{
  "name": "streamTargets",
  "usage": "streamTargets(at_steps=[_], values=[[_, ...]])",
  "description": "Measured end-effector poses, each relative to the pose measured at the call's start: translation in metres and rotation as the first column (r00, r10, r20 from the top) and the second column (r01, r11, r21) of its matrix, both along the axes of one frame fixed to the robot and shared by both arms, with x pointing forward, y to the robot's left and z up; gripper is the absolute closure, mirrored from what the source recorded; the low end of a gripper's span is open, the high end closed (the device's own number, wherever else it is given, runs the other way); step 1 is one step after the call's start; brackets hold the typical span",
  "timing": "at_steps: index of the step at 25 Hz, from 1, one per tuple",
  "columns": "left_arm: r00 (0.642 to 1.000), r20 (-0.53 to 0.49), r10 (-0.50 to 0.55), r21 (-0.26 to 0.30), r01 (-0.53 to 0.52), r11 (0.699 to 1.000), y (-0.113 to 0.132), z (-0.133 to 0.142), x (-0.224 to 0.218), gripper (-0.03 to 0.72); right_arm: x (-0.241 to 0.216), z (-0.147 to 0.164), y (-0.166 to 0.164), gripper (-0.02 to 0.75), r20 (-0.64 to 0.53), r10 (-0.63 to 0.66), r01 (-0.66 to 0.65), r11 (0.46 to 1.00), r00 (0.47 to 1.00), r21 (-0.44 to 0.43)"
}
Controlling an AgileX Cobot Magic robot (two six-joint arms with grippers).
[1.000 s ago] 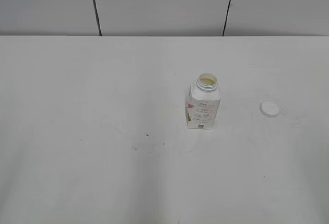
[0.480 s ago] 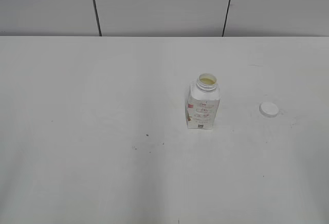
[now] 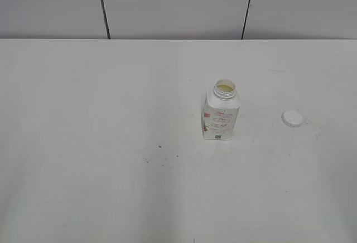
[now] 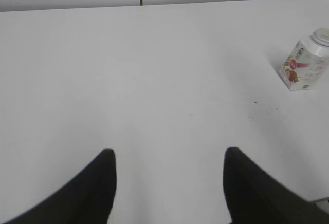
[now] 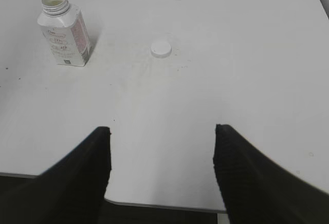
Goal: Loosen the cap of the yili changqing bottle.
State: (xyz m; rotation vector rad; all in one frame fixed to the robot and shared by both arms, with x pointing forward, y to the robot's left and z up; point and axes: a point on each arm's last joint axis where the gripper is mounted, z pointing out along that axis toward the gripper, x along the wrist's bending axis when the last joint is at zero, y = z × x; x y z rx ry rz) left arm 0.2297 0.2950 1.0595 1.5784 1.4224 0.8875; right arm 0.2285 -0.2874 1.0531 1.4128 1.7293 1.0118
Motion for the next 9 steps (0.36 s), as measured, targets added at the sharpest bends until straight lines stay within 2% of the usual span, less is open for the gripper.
streamTargets(at_steps=[9], values=[[0.999,0.0,0.045,0.001,-0.045,0.999,-0.0003,0.0,0.0002,0.27,0.0,0.0001,0.0,0.238,0.001,0.0,0.0,1.0,1.0,0.0]])
